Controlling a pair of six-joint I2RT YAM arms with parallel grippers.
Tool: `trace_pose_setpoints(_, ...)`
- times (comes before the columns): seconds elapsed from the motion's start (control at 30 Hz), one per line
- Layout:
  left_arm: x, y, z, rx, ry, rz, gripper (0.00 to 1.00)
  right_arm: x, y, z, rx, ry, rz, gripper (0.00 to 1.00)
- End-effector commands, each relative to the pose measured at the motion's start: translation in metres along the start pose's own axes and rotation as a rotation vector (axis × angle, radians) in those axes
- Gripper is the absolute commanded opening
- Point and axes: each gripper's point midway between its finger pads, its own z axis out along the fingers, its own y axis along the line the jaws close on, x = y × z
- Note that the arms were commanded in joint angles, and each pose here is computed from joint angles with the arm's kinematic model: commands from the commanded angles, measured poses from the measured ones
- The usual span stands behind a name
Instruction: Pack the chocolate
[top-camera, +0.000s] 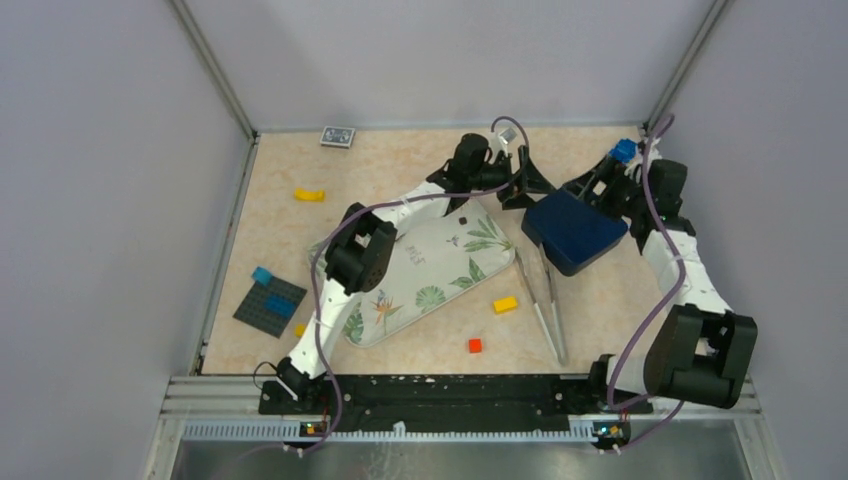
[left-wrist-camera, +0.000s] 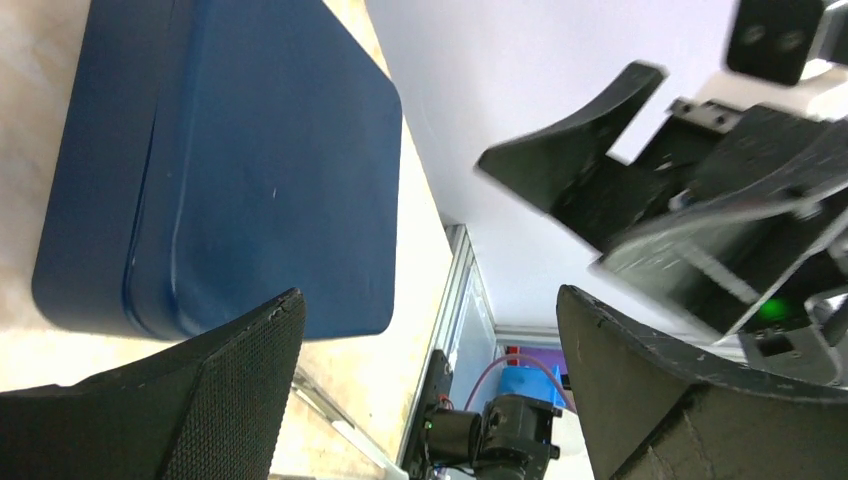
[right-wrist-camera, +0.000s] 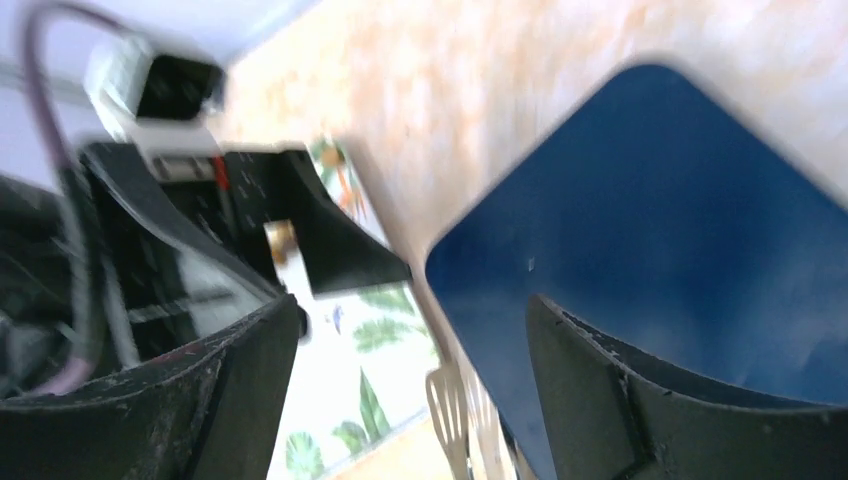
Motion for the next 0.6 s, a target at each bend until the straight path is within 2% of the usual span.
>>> trace_pose_setpoints(0.0,-0.012,-0.017,0.015,0.054,-0.027,0.041,0.99,-0.089,0.021,0.001,-0.042,-0.213,-0.008,0.82)
trace_pose_setpoints(0.17,-0.014,-0.002,0.023,0.041,-0.038,0.027,0.99,-0.111,0.015,0.035,-0.096,-0.23,0.058,0.82)
trace_pose_setpoints(0.4,-0.001,0.061,0.034,-0.047,-0.005,-0.04,0.98,-0.061,-0.053,0.099,-0.036,-0.098,0.179,0.81)
trace_pose_setpoints(0.5,0.004,0.08,0.029,-0.087,-0.004,-0.065,0.98,-0.042,-0.071,0.11,-0.003,-0.049,0.198,0.81)
trace_pose_setpoints(0.57,0.005,0.079,0.026,-0.095,-0.007,-0.058,0.98,-0.046,-0.066,0.107,-0.013,-0.053,0.189,0.81)
